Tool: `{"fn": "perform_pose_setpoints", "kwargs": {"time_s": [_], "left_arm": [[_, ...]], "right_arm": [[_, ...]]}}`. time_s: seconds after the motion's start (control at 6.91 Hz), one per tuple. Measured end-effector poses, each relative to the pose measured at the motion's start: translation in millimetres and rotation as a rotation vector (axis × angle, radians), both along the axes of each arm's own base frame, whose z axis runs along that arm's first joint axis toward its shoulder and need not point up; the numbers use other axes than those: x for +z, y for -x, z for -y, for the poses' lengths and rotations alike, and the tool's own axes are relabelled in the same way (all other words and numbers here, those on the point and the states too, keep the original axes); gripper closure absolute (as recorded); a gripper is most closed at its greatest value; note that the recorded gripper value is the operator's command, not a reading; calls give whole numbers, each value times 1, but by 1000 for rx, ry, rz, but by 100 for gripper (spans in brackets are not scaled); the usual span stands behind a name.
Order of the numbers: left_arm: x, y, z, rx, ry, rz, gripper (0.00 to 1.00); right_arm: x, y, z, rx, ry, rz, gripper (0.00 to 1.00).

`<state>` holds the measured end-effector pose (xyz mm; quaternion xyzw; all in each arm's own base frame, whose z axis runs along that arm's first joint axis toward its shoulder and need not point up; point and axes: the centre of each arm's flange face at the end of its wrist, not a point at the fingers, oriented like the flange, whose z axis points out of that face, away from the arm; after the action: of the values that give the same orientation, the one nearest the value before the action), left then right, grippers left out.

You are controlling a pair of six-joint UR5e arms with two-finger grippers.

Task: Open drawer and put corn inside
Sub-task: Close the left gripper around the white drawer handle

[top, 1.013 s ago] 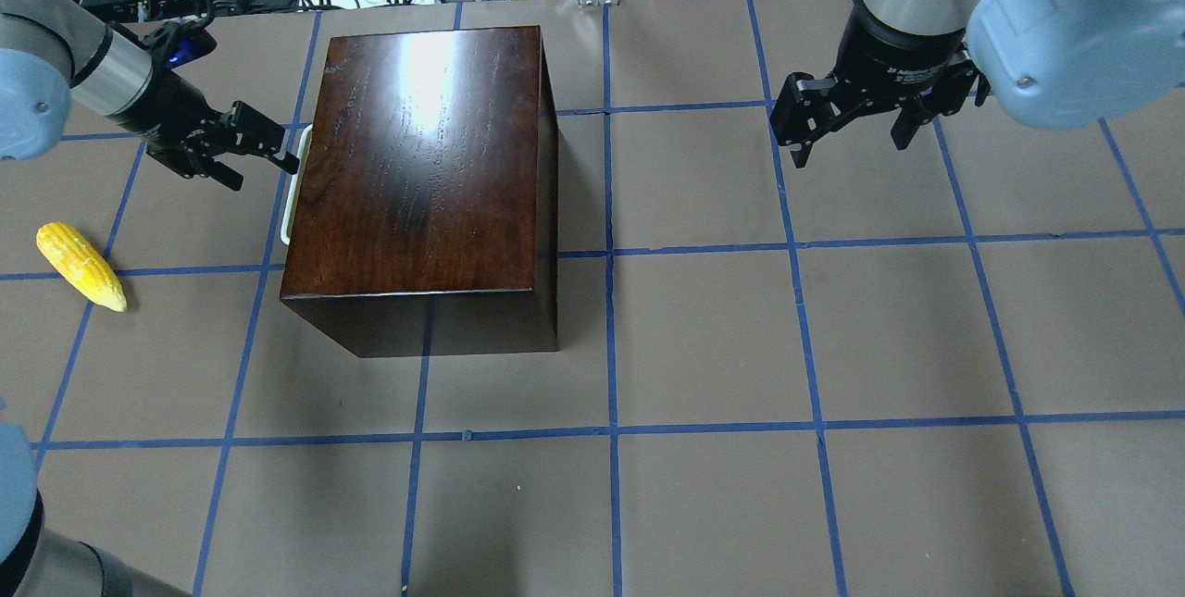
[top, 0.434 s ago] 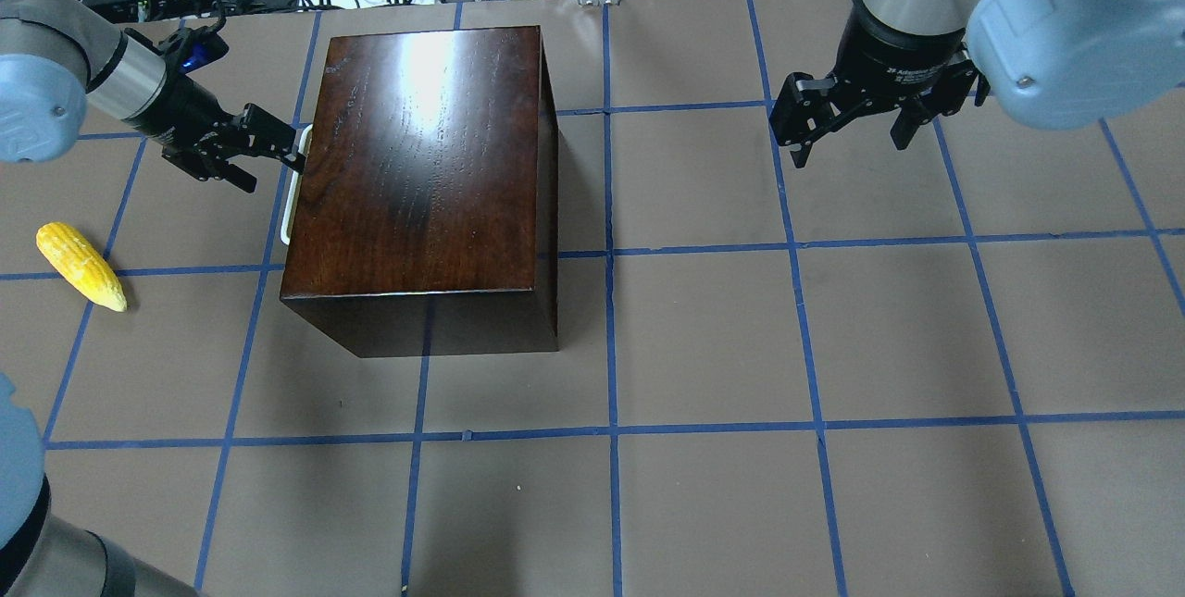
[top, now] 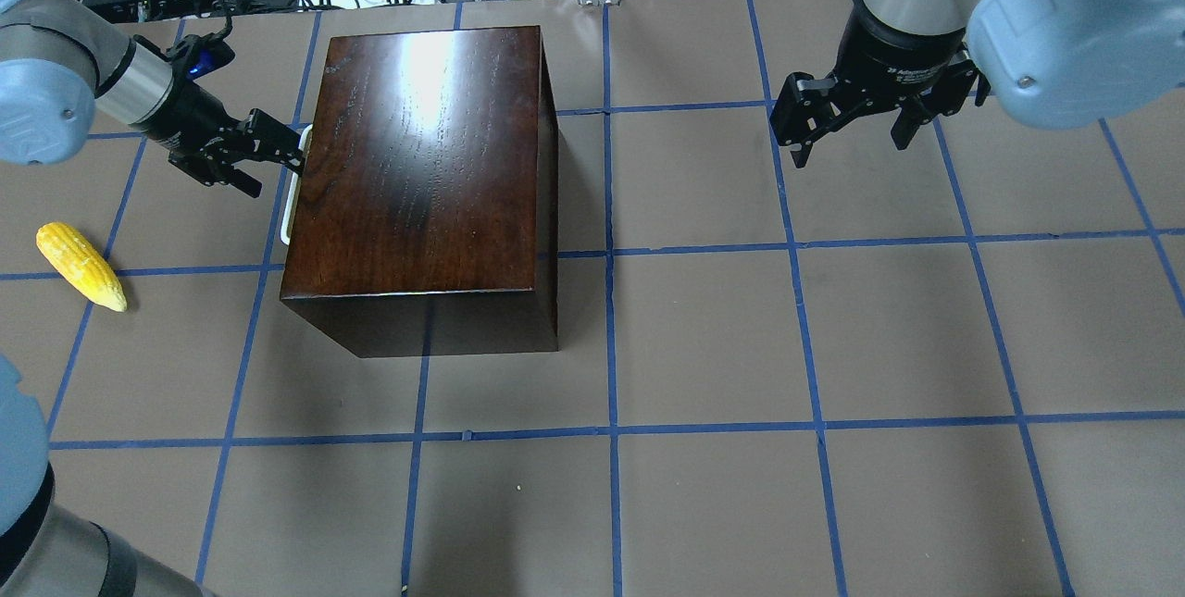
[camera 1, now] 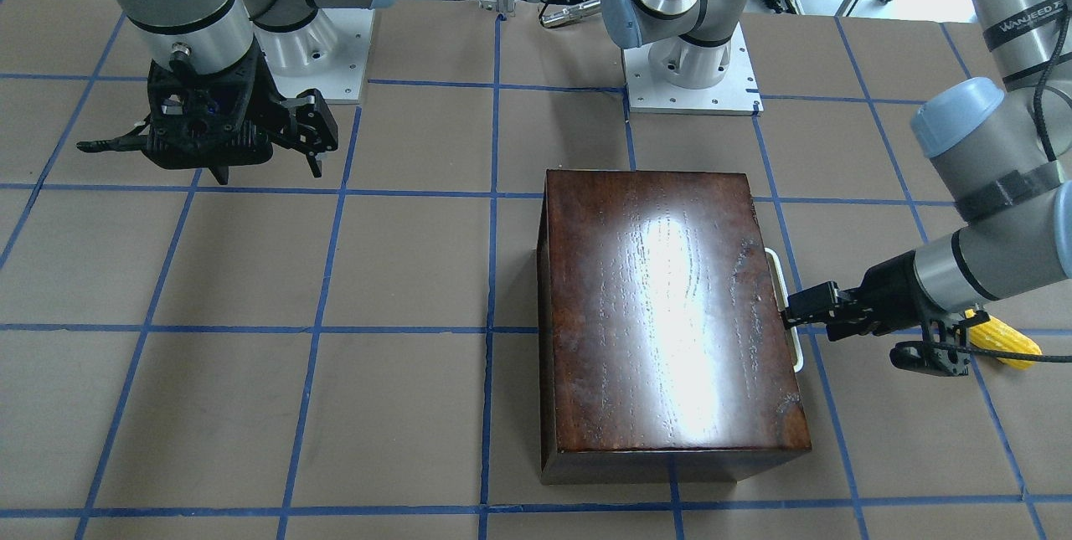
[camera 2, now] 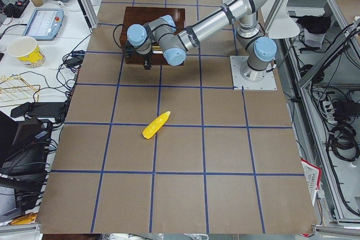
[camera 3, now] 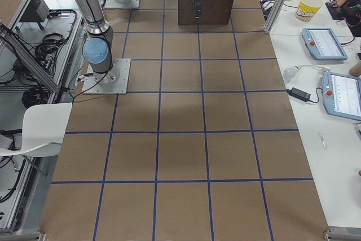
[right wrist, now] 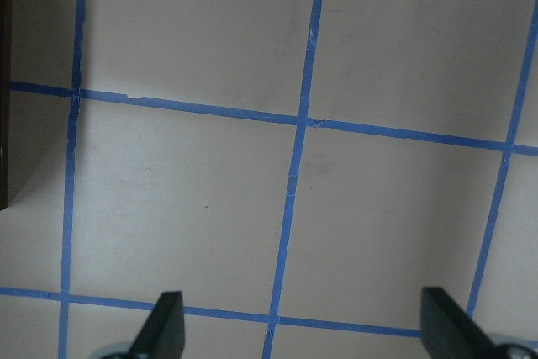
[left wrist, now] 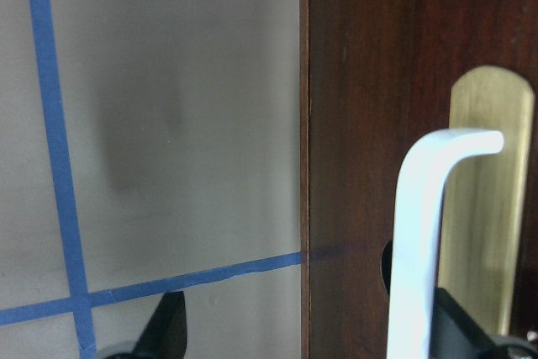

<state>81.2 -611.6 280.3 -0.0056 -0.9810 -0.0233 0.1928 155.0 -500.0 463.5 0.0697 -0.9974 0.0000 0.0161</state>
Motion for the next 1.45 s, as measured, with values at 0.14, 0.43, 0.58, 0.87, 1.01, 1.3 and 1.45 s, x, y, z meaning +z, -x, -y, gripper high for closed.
{"fn": "perform_pose_setpoints", "kwargs": {"time_s": [0.14,0.43,0.58,0.87,1.01,1.3,1.45], "left_arm": [[-3,0,1,0,-2,-1,0],[-4,-3,6,-3,26,15,0],[-1,-5,7,-5,38,23,0],[3,-8,9,-4,52,30,0],[3,-9,10,-12,59,31,0],[4,-11,10,-45,74,32,0],[5,-12,10,-55,80,33,0]], "right_arm": [[0,0,0,0,0,0,0],[0,0,0,0,0,0,0],[0,0,0,0,0,0,0],[0,-1,0,1,0,0,0],[0,-1,0,2,0,0,0],[0,0,0,0,0,0,0],[0,0,0,1,0,0,0]]}}
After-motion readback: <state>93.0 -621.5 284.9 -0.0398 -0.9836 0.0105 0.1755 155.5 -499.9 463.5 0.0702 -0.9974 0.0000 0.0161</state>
